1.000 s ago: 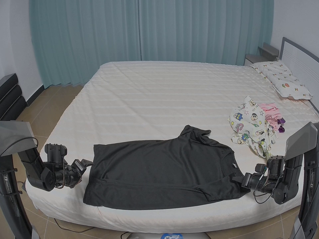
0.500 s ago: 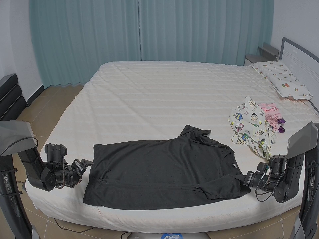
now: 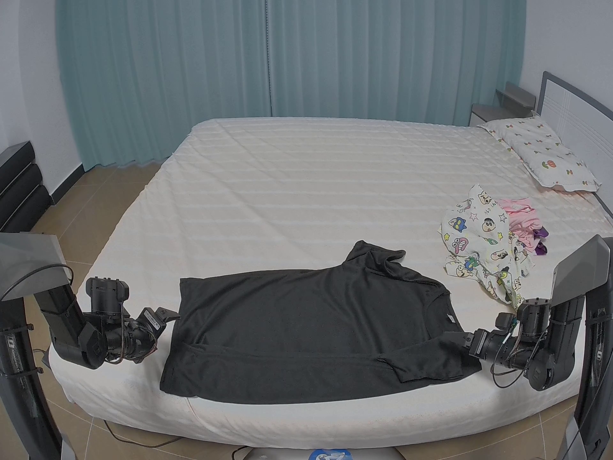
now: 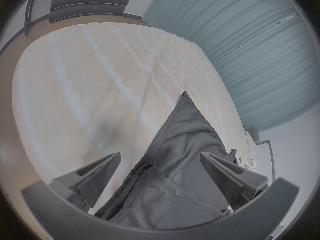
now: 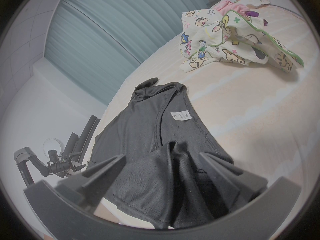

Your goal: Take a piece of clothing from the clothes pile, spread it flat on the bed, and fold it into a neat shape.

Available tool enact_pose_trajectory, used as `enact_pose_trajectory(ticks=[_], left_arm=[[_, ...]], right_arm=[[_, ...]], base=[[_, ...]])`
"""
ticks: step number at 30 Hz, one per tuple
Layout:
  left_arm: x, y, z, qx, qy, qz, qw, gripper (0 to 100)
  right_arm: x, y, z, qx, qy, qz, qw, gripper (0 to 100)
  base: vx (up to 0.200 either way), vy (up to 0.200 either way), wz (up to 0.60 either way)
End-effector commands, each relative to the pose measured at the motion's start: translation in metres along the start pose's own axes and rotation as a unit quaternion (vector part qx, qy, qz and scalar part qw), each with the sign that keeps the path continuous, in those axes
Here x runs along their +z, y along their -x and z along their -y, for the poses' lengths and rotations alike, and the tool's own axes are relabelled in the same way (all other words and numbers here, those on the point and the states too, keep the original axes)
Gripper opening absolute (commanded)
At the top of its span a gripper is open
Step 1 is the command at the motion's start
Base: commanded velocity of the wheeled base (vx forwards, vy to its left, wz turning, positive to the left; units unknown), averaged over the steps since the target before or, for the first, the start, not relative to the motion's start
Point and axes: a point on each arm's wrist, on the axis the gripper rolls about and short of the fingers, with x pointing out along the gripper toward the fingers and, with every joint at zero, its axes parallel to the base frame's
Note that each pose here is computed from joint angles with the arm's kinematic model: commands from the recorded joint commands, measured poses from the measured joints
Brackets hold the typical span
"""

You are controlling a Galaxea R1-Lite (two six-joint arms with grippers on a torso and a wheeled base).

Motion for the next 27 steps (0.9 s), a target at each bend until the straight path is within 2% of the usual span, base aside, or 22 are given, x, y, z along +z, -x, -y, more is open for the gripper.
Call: enact_pose_trajectory(ticks=[1, 4, 6, 9, 13, 23, 24, 27], left_arm=[[-0.008, 0.006, -0.005, 0.005, -0.002, -0.012, 0.9999, 100], [-0.012, 0.011, -0.008, -0.012, -0.015, -0.019, 0.9996, 100], [-0.018, 0.019, -0.013, -0.033, -0.052, -0.031, 0.9976, 100], [-0.029, 0.025, -0.022, -0.041, -0.111, -0.051, 0.9917, 100], [-0.037, 0.016, -0.030, -0.033, -0.165, -0.065, 0.9836, 100], [-0.040, 0.014, -0.034, -0.027, -0.194, -0.070, 0.9781, 100], [-0.041, 0.015, -0.035, -0.025, -0.197, -0.072, 0.9774, 0], [-0.043, 0.017, -0.038, -0.008, -0.210, -0.069, 0.9753, 0]], right_arm=[[0.002, 0.004, 0.003, -0.005, -0.004, 0.006, 1.0000, 100], [0.003, 0.005, 0.004, -0.007, -0.006, 0.007, 0.9999, 100], [0.003, 0.005, 0.004, -0.007, -0.006, 0.007, 0.9999, 100], [0.003, 0.005, 0.004, -0.007, -0.006, 0.007, 0.9999, 100], [0.002, 0.004, 0.003, -0.005, -0.005, 0.005, 1.0000, 100], [0.002, 0.005, 0.002, -0.004, -0.004, 0.006, 1.0000, 100], [0.002, 0.005, 0.002, -0.004, -0.004, 0.006, 1.0000, 100], [0.002, 0.005, 0.003, -0.005, -0.005, 0.006, 1.0000, 100]], base=[[0.000, 0.000, 0.00], [0.000, 0.000, 0.00], [0.000, 0.000, 0.00], [0.000, 0.000, 0.00], [0.000, 0.000, 0.00], [0.000, 0.000, 0.00], [0.000, 0.000, 0.00], [0.000, 0.000, 0.00]])
